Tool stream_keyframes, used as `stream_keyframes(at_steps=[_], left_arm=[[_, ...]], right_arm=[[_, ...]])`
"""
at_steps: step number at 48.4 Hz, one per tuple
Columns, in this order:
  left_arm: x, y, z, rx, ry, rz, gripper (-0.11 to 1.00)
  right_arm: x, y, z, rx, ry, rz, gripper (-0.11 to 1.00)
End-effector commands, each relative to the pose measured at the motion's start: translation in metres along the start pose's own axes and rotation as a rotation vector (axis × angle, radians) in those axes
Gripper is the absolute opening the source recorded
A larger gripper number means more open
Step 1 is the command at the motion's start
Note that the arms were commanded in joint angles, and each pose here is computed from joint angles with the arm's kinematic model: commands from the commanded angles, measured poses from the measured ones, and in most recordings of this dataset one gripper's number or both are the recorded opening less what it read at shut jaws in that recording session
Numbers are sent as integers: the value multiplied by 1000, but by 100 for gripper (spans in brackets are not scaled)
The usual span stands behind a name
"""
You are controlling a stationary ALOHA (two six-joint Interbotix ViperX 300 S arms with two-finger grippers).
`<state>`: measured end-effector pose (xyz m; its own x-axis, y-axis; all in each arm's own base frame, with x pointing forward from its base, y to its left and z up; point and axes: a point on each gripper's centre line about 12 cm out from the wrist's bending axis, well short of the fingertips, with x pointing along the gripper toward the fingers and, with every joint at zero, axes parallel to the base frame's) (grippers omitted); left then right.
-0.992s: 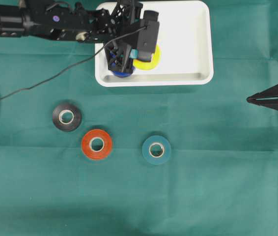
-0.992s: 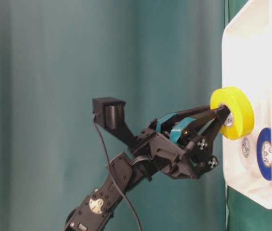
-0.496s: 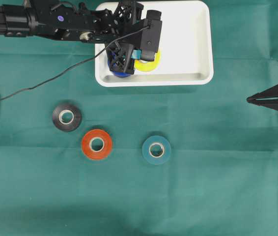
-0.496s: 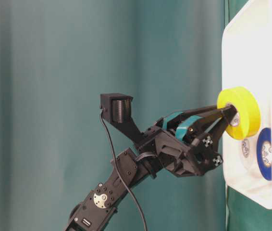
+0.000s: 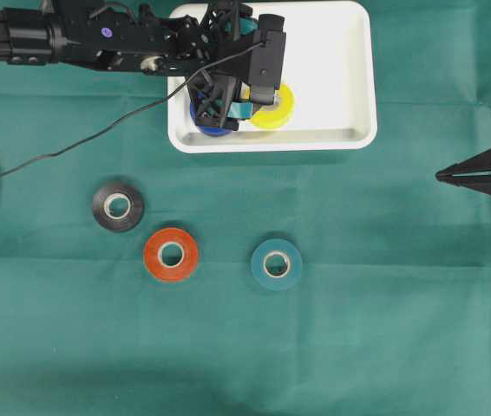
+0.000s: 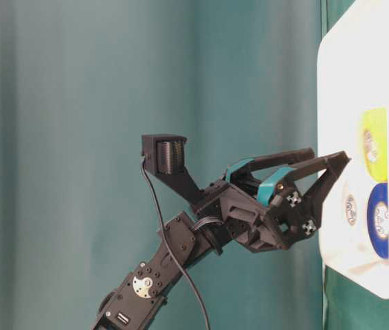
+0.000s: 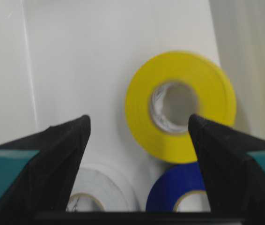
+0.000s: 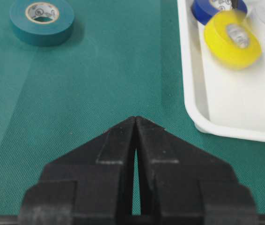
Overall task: Put the tape into the white case with the left arm.
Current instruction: 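Open the left gripper and withdraw it from the tray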
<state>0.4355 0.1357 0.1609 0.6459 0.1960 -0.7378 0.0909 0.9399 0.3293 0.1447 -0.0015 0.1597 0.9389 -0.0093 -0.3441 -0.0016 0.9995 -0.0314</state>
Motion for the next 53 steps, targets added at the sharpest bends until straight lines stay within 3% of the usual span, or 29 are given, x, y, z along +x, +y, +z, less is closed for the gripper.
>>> stream_keyframes(at_steps=[1,19,47,53], left_arm=[[-19,7,15,-5,-56,29,85],[-39,-3,8,3,-60,22,84],[-108,-61,-22,74,-99,-40,83],[-120,-71,-34,59,-100,-54,83]], right_arm=[[1,0,4,2,-9,0,-9],[1,0,4,2,-9,0,-9],[1,0,4,2,-11,0,-9],[1,0,4,2,-9,-1,-9]])
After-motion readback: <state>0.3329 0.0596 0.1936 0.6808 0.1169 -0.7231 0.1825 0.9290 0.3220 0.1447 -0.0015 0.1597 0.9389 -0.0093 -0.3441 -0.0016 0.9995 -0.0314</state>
